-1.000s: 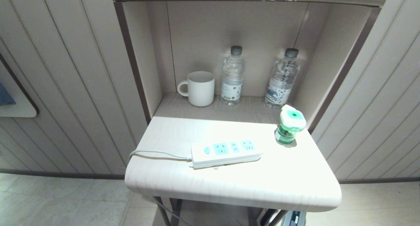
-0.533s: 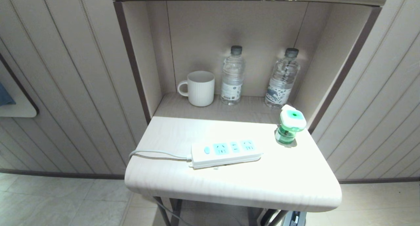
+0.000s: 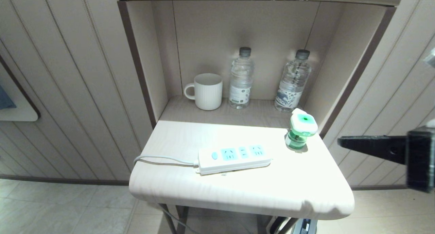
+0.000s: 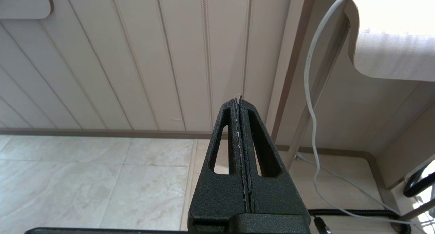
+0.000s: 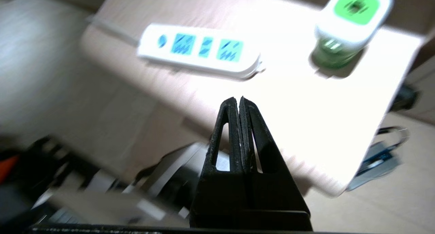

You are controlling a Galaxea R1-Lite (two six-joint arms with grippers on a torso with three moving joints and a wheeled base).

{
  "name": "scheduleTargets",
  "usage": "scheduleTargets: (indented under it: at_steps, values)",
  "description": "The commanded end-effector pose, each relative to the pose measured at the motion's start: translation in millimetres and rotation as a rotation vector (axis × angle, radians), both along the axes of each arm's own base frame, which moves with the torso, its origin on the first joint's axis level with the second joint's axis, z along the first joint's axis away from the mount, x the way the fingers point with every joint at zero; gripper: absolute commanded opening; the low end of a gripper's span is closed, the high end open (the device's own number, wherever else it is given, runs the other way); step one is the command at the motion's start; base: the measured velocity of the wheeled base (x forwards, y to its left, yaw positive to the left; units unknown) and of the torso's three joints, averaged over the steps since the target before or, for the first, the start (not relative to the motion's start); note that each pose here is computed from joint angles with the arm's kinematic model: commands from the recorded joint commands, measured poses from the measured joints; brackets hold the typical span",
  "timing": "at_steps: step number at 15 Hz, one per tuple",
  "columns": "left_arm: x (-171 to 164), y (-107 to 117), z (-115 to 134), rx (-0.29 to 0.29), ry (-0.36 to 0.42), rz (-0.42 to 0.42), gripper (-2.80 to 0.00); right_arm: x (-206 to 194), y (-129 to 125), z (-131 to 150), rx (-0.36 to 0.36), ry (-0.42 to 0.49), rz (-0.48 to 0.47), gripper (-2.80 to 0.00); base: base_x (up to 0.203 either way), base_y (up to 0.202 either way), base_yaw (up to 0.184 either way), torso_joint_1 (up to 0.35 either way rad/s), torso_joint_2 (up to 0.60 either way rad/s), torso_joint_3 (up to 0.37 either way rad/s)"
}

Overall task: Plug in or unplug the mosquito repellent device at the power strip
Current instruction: Pick up the mosquito repellent liquid

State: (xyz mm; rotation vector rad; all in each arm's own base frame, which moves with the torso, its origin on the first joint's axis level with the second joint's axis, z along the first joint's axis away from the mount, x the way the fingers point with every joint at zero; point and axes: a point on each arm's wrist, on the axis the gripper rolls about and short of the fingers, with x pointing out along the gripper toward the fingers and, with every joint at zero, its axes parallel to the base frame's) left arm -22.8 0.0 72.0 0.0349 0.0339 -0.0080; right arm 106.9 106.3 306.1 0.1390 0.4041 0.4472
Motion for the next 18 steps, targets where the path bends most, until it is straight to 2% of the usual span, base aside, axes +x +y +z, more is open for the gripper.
scheduleTargets:
  at_steps: [1,5,7,8,13,15,18]
  values:
    - [0,0,0,0.000,0.000,0.000,-2.80,11,15,-9,0.026,-0.184,-0.213,-2.80,0.000,0.000,0.000,0.000,0.00,0.000]
    - [0,0,0,0.000,0.000,0.000,-2.80,24,31,-36,0.029,-0.432,-0.288,-2.80,0.000,0.000,0.000,0.000,0.00,0.000]
    - [0,0,0,0.000,0.000,0.000,-2.80,31,38,-42,0.013,-0.503,-0.340,-2.80,0.000,0.000,0.000,0.000,0.00,0.000]
    - [0,0,0,0.000,0.000,0.000,-2.80,33,38,-44,0.017,-0.517,-0.383,0.00,0.000,0.000,0.000,0.000,0.00,0.000]
    - [0,0,0,0.000,0.000,0.000,-2.80,40,29,-52,-0.009,-0.530,-0.462,0.00,0.000,0.000,0.000,0.000,0.00,0.000]
    - [0,0,0,0.000,0.000,0.000,-2.80,51,32,-66,-0.014,-0.534,-0.496,0.00,0.000,0.000,0.000,0.000,0.00,0.000]
    - [0,0,0,0.000,0.000,0.000,-2.80,65,39,-77,0.024,-0.573,-0.575,0.00,0.000,0.000,0.000,0.000,0.00,0.000]
